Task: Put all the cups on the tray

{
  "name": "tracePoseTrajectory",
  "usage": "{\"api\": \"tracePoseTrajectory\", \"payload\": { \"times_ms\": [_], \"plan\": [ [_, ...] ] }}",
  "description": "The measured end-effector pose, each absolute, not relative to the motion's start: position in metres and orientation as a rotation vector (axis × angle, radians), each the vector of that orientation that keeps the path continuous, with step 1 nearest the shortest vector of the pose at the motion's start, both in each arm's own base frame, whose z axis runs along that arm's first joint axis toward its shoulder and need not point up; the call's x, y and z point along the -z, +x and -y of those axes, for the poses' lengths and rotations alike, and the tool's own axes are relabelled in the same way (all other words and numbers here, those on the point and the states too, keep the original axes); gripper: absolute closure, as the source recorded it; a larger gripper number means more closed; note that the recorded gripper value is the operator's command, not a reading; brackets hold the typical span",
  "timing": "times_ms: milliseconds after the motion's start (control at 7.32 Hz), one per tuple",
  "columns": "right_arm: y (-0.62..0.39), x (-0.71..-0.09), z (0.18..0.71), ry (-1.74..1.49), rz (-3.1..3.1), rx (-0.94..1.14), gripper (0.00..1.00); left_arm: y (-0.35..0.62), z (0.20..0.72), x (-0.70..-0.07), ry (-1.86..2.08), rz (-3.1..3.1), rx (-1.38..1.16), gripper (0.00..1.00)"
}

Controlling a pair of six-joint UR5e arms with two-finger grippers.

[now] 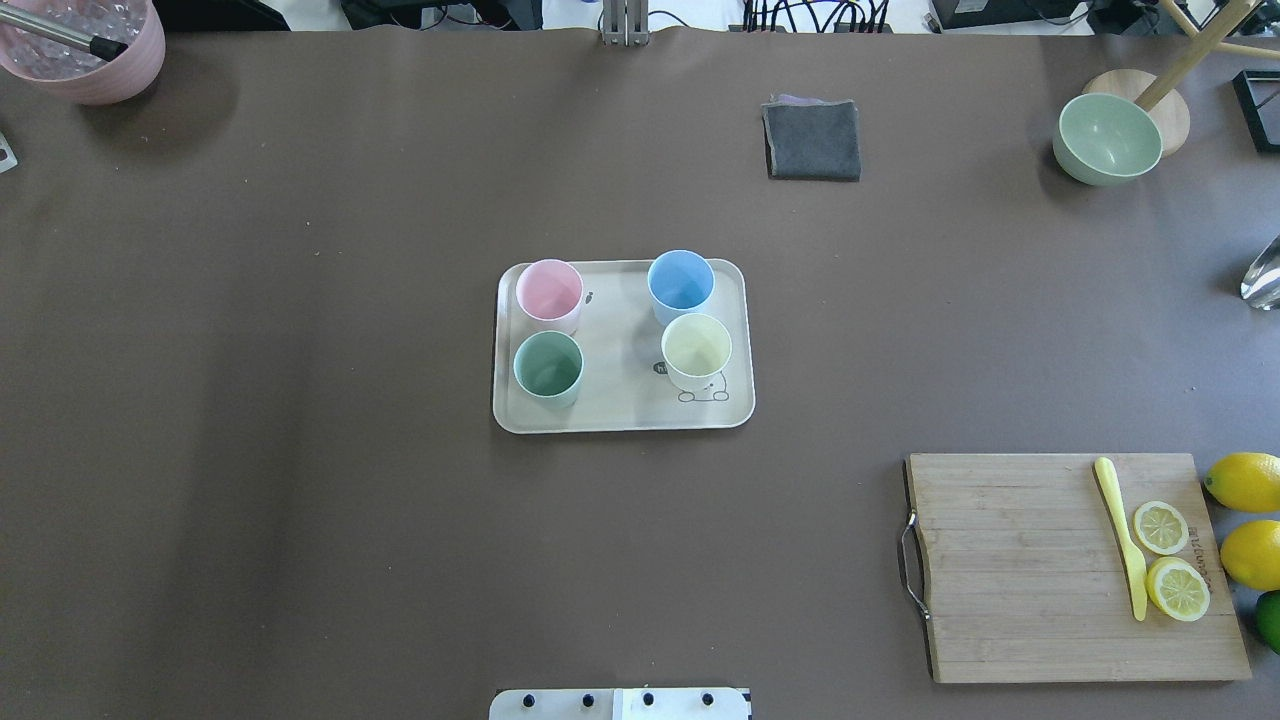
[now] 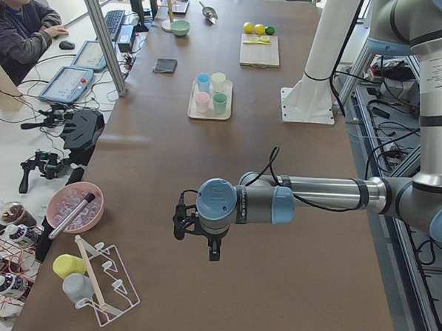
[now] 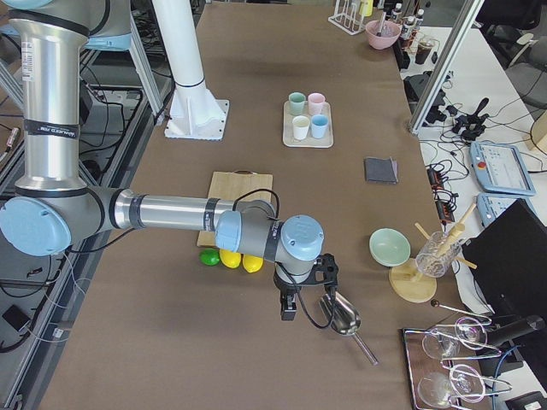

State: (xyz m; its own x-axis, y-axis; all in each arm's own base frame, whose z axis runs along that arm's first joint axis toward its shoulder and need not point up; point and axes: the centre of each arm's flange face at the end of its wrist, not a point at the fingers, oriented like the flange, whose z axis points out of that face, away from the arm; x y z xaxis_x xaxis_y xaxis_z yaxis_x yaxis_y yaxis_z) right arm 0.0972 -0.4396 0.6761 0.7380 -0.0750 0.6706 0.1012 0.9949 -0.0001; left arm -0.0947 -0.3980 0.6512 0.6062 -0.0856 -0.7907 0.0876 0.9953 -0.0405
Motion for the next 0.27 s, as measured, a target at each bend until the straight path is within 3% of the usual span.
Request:
{"api": "tracePoseTrajectory", "payload": {
  "times_ms": [273],
  "plan": [
    [0.0972, -0.6767, 0.4395, -0.038, 0.735, 0.096, 0.0, -0.0951, 0.3981, -0.6515, 0.002, -0.908, 0.101, 0.01]
  ]
}}
